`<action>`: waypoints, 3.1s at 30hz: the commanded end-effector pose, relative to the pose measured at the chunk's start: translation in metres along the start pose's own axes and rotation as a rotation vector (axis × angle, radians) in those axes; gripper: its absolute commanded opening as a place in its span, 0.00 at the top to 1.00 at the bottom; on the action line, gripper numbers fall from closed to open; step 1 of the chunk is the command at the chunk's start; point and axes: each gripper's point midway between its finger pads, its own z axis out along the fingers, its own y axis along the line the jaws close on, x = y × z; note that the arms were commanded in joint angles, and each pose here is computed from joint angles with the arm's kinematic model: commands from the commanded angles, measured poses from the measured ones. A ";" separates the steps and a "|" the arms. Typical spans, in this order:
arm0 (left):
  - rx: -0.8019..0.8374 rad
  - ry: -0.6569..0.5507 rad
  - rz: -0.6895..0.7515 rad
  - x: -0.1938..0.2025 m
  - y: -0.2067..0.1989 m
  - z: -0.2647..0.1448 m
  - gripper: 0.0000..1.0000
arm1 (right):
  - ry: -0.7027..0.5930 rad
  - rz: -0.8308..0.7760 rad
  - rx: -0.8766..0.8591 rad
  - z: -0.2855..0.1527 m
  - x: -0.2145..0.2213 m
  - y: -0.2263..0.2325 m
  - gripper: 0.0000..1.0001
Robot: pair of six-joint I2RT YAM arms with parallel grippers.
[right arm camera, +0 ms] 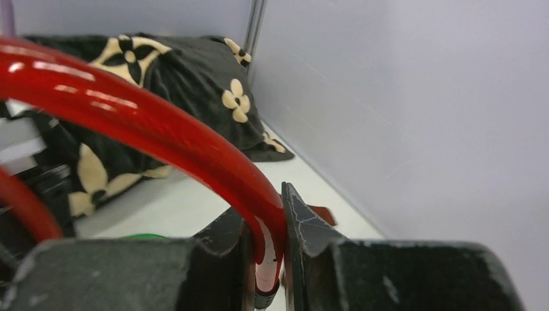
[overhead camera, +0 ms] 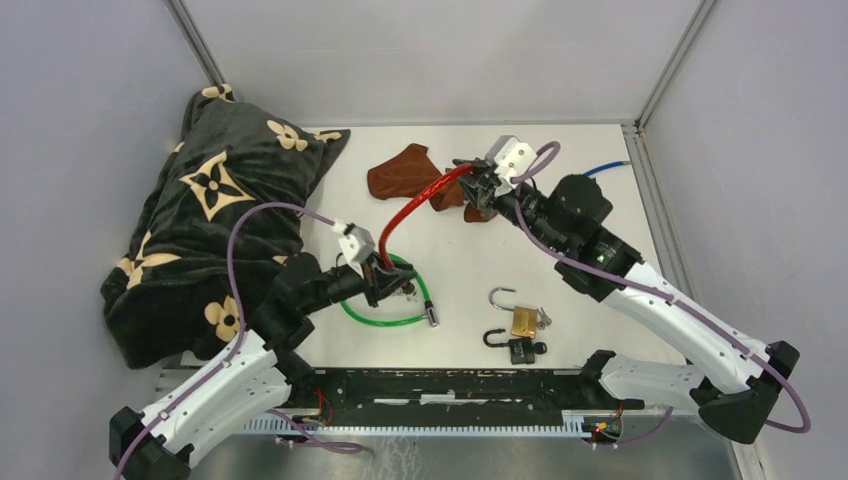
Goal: Lock with the key
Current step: Lock the lock.
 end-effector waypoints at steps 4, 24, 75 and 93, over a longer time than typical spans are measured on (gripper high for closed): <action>-0.445 -0.559 -0.659 -0.100 0.081 -0.052 0.98 | -0.404 0.379 0.037 -0.018 -0.069 0.033 1.00; -0.411 -1.143 -1.110 -0.108 0.106 -0.152 0.98 | -0.634 0.344 -0.193 0.039 -0.146 0.117 1.00; -0.404 -1.177 -1.175 -0.101 0.108 -0.157 0.98 | -0.766 0.330 -0.095 0.099 -0.120 0.136 1.00; -0.372 -1.201 -1.142 -0.111 0.102 -0.162 0.98 | -0.741 0.352 -0.110 0.111 -0.105 0.146 1.00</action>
